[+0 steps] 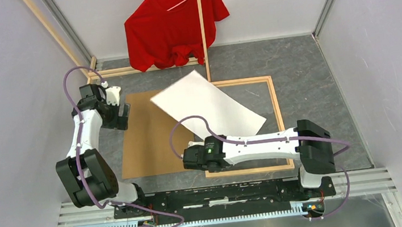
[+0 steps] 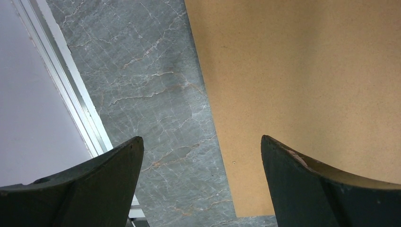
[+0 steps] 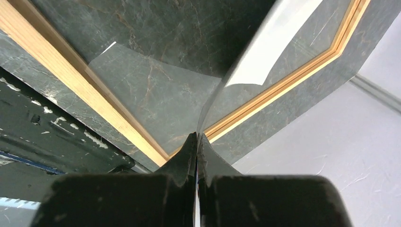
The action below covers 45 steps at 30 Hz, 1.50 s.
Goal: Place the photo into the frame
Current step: Turn over the photo from the photo frame.
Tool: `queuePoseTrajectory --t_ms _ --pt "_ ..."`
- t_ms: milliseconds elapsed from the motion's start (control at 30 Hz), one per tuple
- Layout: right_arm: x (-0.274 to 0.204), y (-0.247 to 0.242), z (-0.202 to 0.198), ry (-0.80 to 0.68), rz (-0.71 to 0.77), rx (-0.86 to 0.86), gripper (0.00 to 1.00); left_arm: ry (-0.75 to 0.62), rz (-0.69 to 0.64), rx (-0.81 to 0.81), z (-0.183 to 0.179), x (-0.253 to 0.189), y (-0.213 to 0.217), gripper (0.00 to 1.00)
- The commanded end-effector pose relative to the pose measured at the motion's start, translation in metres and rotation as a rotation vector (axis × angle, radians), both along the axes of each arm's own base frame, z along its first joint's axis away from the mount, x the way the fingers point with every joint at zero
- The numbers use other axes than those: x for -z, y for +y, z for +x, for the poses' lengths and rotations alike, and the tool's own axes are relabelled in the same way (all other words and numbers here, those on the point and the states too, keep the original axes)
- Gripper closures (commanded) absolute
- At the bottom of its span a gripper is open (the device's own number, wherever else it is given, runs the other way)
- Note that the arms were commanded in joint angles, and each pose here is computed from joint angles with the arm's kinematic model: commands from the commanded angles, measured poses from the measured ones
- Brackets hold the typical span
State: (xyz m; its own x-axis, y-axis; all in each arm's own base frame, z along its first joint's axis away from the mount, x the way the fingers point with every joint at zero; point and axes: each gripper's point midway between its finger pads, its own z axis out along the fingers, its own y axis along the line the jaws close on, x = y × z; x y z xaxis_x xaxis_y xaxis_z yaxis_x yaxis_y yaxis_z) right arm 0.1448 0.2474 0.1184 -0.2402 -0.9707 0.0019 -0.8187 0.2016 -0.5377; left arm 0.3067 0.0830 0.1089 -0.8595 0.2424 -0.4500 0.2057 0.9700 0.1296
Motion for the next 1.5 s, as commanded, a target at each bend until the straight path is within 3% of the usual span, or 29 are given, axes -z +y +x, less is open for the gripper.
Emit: queuePoseTrajectory --t_ms 0,133,300,367,467,567,633,767,867,933,1133,1467 --pt "0.007 -0.018 -0.008 0.017 -0.011 0.074 1.00 -0.060 0.023 0.009 0.005 -0.012 0.001 0.00" --pt "0.021 -0.036 -0.028 0.074 0.020 0.173 1.00 -0.055 0.013 0.013 0.003 -0.009 -0.001 0.00" --pt "0.016 -0.023 -0.046 0.128 0.208 0.242 1.00 -0.061 -0.003 0.021 0.003 -0.010 -0.005 0.00" --pt "0.011 -0.014 -0.051 0.141 0.268 0.248 0.78 -0.060 -0.007 0.021 0.003 -0.009 -0.005 0.00" --pt "0.004 0.004 -0.063 0.192 0.367 0.222 0.63 -0.057 -0.008 0.022 0.002 -0.008 -0.005 0.00" --pt "-0.004 0.024 -0.071 0.235 0.461 0.178 0.19 -0.054 -0.007 0.025 0.001 -0.007 -0.006 0.00" --pt "-0.012 0.041 -0.073 0.261 0.533 0.136 0.02 -0.053 -0.009 0.025 0.001 -0.006 -0.006 0.00" --pt "-0.037 0.076 -0.048 0.142 0.652 0.084 0.02 -0.050 -0.015 0.028 0.001 -0.005 -0.007 0.00" --pt "-0.042 0.106 -0.026 0.033 0.650 0.049 0.02 -0.049 -0.015 0.023 0.002 -0.005 -0.006 0.00" --pt "-0.034 0.127 -0.016 -0.004 0.602 0.024 0.02 -0.043 -0.016 0.020 0.002 -0.005 -0.006 0.00" --pt "0.012 0.160 0.008 -0.098 0.428 -0.035 0.14 -0.038 -0.011 0.015 0.001 -0.006 -0.004 0.00" --pt "0.035 0.157 0.033 -0.251 0.317 -0.035 0.29 -0.042 -0.011 0.013 0.003 -0.008 -0.003 0.00"
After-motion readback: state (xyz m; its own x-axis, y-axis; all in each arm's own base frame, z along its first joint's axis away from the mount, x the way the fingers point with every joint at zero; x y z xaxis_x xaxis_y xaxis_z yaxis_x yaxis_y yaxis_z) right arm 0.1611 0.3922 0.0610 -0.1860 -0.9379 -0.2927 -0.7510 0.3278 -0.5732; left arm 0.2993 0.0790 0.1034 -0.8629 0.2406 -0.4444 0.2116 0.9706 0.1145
